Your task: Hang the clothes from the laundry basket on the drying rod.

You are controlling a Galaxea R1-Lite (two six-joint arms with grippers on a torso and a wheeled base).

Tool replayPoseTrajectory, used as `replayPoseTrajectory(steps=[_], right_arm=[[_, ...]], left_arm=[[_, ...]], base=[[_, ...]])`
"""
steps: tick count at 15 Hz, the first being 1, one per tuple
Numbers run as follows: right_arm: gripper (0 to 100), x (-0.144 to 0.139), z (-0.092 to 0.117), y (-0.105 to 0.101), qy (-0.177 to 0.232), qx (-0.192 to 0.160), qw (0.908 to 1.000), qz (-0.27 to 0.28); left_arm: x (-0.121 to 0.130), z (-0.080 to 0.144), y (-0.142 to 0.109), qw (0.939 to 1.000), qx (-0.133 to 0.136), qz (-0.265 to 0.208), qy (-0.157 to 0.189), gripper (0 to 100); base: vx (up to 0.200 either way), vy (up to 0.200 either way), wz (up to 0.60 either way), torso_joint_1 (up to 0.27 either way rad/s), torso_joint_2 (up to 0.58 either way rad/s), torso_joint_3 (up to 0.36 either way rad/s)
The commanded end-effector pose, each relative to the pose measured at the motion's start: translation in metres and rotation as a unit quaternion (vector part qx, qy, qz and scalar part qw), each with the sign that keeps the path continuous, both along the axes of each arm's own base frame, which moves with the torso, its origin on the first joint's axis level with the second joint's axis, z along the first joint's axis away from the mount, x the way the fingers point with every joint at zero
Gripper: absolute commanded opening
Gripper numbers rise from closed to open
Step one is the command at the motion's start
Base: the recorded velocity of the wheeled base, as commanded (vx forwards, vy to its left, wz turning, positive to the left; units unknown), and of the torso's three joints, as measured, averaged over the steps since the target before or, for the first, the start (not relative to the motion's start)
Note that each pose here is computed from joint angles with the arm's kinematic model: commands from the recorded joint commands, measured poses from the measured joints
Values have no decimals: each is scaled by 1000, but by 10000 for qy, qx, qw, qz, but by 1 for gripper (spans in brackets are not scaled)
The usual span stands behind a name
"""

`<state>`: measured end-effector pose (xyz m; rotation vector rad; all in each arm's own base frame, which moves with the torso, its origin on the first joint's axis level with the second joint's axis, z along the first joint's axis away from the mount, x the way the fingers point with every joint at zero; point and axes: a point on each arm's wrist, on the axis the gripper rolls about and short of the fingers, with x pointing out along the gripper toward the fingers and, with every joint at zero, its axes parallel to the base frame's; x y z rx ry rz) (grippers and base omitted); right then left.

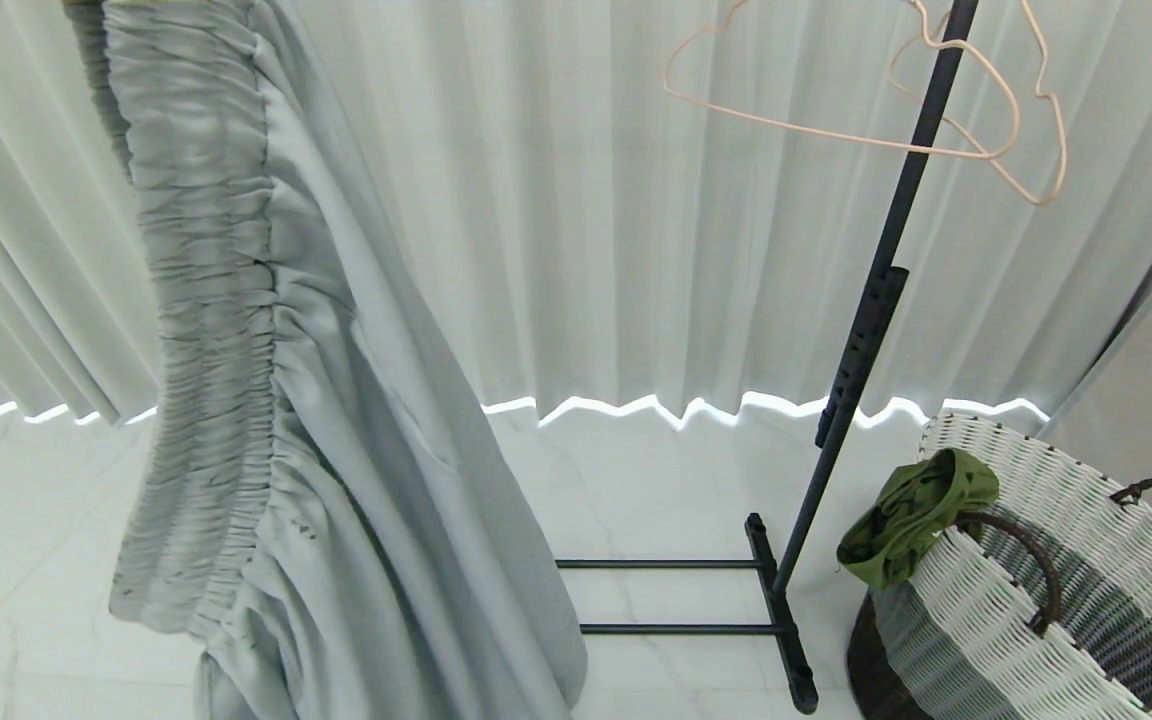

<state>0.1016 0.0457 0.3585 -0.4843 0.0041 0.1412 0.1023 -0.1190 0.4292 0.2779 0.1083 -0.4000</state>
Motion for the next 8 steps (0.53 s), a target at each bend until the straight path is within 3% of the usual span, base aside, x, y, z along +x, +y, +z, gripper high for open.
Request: replayPoseTrajectory(steps=[1,5,8], right_arm=[[100,-3,-12,-10,41,-161,9993,-332],[100,-11,-19,-13,-45,-303,9989,-350],[100,-10,-19,-21,-26,-300,9968,-740]], left_arm=[[-4,-1,8,10000,-10,44,-6,0],[-5,-7,13,9998,176,92,6,0],[-8,-6,17,9994,329,84,-88,0]], base=[[0,0,0,0,0,0],[0,0,0,0,0,0],[0,0,0,0,0,0]])
